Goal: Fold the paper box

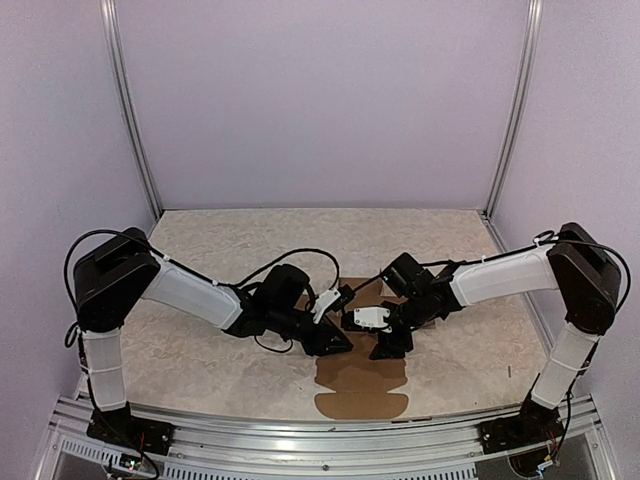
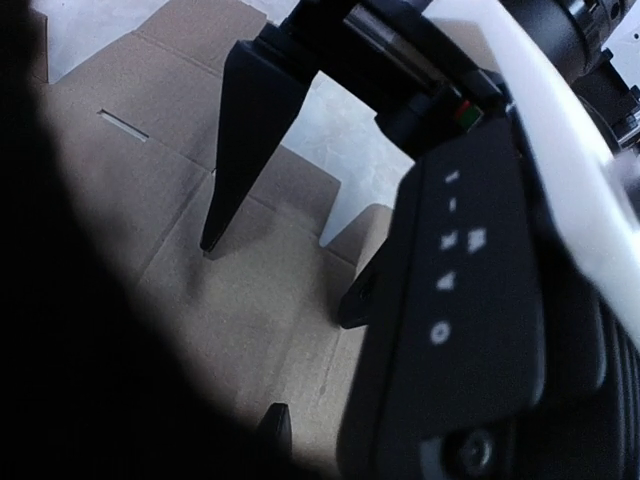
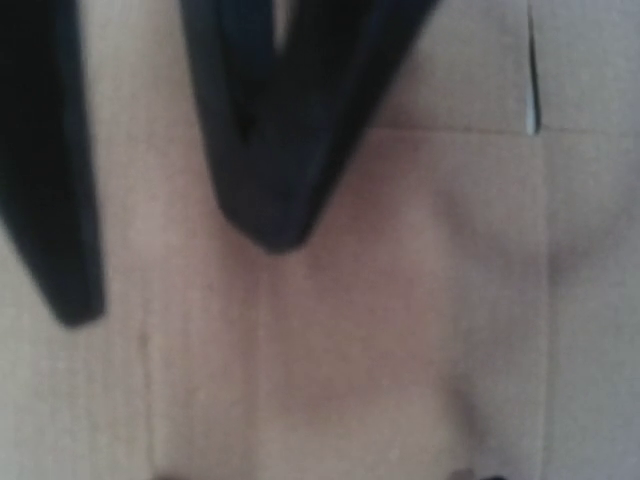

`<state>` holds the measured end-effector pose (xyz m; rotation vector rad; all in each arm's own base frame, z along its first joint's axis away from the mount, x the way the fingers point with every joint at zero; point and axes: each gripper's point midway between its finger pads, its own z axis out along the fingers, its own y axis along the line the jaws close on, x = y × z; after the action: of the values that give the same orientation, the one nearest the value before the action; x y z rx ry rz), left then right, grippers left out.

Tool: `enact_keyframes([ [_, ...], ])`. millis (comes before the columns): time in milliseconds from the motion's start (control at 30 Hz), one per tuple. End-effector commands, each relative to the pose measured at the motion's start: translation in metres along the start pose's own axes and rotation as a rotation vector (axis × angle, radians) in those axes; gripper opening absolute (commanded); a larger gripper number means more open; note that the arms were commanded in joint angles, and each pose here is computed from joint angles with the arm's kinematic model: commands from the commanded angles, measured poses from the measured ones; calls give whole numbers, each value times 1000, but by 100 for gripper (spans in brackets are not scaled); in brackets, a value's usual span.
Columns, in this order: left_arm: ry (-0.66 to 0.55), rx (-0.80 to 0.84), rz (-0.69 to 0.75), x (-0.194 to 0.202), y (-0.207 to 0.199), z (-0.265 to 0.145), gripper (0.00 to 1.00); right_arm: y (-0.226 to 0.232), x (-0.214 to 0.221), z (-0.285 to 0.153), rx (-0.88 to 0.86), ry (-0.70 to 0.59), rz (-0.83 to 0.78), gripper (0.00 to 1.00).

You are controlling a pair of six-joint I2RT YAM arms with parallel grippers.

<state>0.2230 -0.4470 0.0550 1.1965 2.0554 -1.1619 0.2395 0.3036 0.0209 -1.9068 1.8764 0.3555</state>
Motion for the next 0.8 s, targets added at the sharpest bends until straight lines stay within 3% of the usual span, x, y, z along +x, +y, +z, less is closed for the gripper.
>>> enact_keyframes([
  [0, -23, -55, 30, -7, 0, -17, 28, 18, 27, 16, -32, 85, 3, 67],
  [167, 17, -297, -69, 12, 40, -59, 31, 17, 27, 17, -32, 87, 2, 67],
  [333, 166, -540, -54, 54, 82, -79, 28, 17, 27, 17, -31, 91, -1, 67],
  [533, 255, -560, -7, 69, 89, -68, 26, 17, 28, 19, -35, 93, 3, 67],
  [767, 262, -492, 21, 68, 81, -43, 25, 18, 28, 20, -42, 92, 11, 67],
])
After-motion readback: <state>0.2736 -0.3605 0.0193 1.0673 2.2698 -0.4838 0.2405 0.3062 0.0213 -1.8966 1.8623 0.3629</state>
